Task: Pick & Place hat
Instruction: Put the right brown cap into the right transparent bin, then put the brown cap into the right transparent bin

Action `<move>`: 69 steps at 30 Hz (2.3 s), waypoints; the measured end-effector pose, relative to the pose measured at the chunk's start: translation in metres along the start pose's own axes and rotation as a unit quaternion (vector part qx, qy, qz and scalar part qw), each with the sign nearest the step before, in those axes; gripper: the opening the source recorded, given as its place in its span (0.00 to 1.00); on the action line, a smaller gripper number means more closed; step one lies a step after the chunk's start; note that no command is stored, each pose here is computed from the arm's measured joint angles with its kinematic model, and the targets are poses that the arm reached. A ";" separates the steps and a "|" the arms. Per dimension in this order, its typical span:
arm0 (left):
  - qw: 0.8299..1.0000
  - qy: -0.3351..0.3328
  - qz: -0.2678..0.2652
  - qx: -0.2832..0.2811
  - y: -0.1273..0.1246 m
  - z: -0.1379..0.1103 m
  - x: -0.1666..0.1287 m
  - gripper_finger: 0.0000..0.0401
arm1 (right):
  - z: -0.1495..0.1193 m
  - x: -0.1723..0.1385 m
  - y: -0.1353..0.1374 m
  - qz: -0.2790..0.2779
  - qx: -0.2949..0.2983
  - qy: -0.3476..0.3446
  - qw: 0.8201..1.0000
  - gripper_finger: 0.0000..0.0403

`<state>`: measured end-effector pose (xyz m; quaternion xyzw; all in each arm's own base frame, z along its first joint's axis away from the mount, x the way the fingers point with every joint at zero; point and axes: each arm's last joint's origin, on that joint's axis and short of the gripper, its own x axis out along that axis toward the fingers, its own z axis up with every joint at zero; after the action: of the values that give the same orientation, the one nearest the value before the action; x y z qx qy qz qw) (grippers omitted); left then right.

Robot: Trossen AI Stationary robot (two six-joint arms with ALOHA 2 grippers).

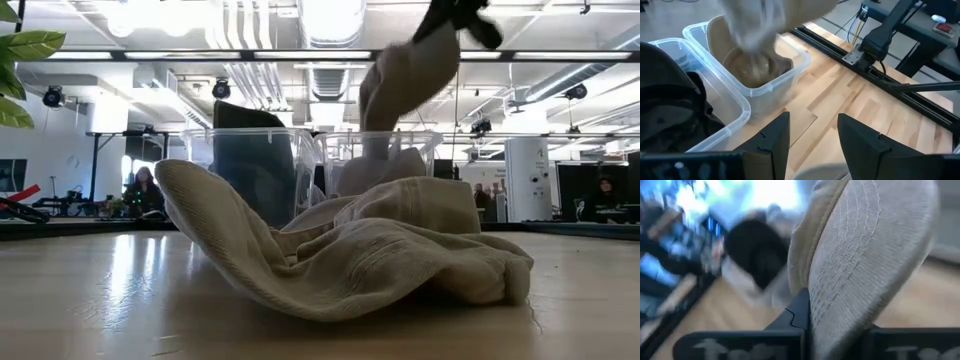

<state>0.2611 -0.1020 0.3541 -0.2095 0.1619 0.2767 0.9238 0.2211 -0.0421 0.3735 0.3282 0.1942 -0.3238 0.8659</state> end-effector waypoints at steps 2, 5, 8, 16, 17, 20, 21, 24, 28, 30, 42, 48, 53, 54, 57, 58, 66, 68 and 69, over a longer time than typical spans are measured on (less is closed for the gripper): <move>1.000 0.001 0.001 0.002 0.000 -0.001 0.001 0.39 | 0.010 0.023 -0.008 0.018 0.028 0.062 0.998 0.03; 1.000 0.004 0.005 0.007 -0.001 -0.003 0.002 0.39 | 0.021 0.058 -0.016 0.038 0.055 0.135 0.989 0.03; 1.000 0.007 0.008 0.011 -0.001 -0.004 0.003 0.39 | 0.029 0.090 -0.024 0.017 0.058 0.166 0.984 0.03; 0.999 0.028 0.023 -0.018 0.007 -0.023 0.012 0.39 | 0.050 0.166 -0.043 -0.011 0.090 0.245 0.965 0.08; 0.999 0.034 0.025 -0.022 0.009 -0.028 0.013 0.39 | 0.050 0.174 -0.043 -0.018 0.087 0.257 0.962 0.09; 0.997 0.059 0.029 -0.034 0.015 -0.042 0.019 0.39 | 0.043 0.198 -0.046 -0.050 0.073 0.314 0.945 0.12; 0.997 0.063 0.032 -0.040 0.016 -0.046 0.020 0.39 | 0.039 0.205 -0.048 -0.062 0.068 0.336 0.937 0.13; 0.995 0.075 0.034 -0.049 0.021 -0.058 0.025 0.39 | 0.027 0.221 -0.050 -0.086 0.051 0.385 0.917 0.15; 0.994 0.104 0.014 -0.044 0.026 -0.075 0.032 0.39 | 0.020 0.227 -0.039 -0.088 0.003 0.399 0.913 0.16; 0.992 0.123 -0.005 -0.036 0.028 -0.084 0.035 0.39 | 0.023 0.222 -0.030 -0.089 -0.030 0.381 0.920 0.17; 0.959 0.257 -0.112 0.031 0.050 -0.138 0.045 0.39 | 0.065 0.134 0.016 -0.095 -0.160 0.198 0.962 0.40; 0.921 0.201 -0.211 0.257 0.043 -0.143 0.040 0.39 | 0.068 0.107 0.025 -0.072 -0.162 0.176 0.968 0.55; 0.897 0.143 -0.250 0.336 0.034 -0.135 0.040 0.39 | 0.066 0.098 0.029 -0.064 -0.157 0.172 0.970 0.63; 0.892 0.142 -0.252 0.348 0.034 -0.136 0.041 0.39 | 0.065 0.098 0.029 -0.066 -0.156 0.175 0.970 0.64; 0.872 0.174 -0.271 0.368 0.034 -0.145 0.045 0.39 | 0.063 0.097 0.029 -0.069 -0.157 0.183 0.968 0.66; 0.867 0.182 -0.277 0.371 0.033 -0.149 0.047 0.39 | 0.062 0.096 0.030 -0.069 -0.159 0.185 0.967 0.66; 0.799 0.171 -0.280 0.503 0.027 -0.179 0.061 0.39 | 0.062 0.092 0.031 -0.066 -0.161 0.185 0.967 0.68; 0.792 0.169 -0.268 0.522 0.027 -0.185 0.066 0.39 | 0.062 0.092 0.031 -0.066 -0.162 0.185 0.967 0.68; 0.790 0.161 -0.256 0.534 0.026 -0.187 0.069 0.39 | 0.062 0.092 0.031 -0.066 -0.162 0.185 0.967 0.67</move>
<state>0.2666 -0.1413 0.1567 0.2420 0.3708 -0.1379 0.8860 0.3158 -0.1072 0.3801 0.2245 0.4218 -0.2785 0.8331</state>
